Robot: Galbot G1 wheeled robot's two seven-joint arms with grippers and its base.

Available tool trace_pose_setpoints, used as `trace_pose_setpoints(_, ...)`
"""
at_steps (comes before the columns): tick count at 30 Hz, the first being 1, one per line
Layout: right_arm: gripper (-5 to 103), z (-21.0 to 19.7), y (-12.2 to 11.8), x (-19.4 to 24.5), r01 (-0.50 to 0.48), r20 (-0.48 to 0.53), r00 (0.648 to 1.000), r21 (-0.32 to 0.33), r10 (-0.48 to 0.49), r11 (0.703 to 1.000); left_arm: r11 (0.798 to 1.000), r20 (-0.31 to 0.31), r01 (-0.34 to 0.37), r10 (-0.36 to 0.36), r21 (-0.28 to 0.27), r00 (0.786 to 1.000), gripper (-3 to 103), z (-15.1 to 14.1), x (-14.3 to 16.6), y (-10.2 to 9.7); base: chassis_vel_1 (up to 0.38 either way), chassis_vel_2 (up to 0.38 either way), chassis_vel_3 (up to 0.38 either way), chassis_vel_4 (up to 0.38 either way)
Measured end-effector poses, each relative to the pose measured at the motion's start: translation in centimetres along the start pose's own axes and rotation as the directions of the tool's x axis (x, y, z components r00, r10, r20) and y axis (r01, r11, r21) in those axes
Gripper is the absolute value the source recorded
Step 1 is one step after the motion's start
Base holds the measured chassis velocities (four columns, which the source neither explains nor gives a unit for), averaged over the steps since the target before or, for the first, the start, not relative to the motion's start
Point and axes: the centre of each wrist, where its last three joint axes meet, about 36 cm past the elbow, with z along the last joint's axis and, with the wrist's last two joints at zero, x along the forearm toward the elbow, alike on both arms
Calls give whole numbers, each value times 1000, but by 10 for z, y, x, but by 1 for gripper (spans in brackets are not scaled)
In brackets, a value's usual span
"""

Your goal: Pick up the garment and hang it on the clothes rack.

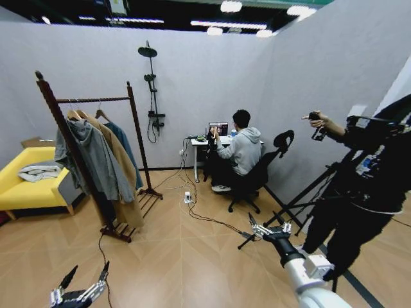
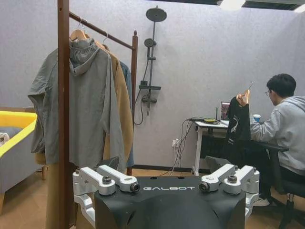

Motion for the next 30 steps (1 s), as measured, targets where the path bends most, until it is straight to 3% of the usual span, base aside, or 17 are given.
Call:
trace_pose_setpoints(9, 100, -8, -8, -10, -11, -4, 1000, -10, 11, 1000, 1000, 0, 0, 0, 0, 1000, 100, 0, 0, 0, 0, 0, 0, 0)
trace_pose_setpoints(23, 100, -6, 7, -8, -24, -33, 999, -38, 23, 999, 1000, 0, 0, 0, 0, 1000, 100, 0, 0, 0, 0, 0, 0, 0)
trace_pose_setpoints(30, 100, -4, 9, -9, -33, -60, 998, -8, 32, 999, 1000, 0, 0, 0, 0, 1000, 100, 0, 0, 0, 0, 0, 0, 0)
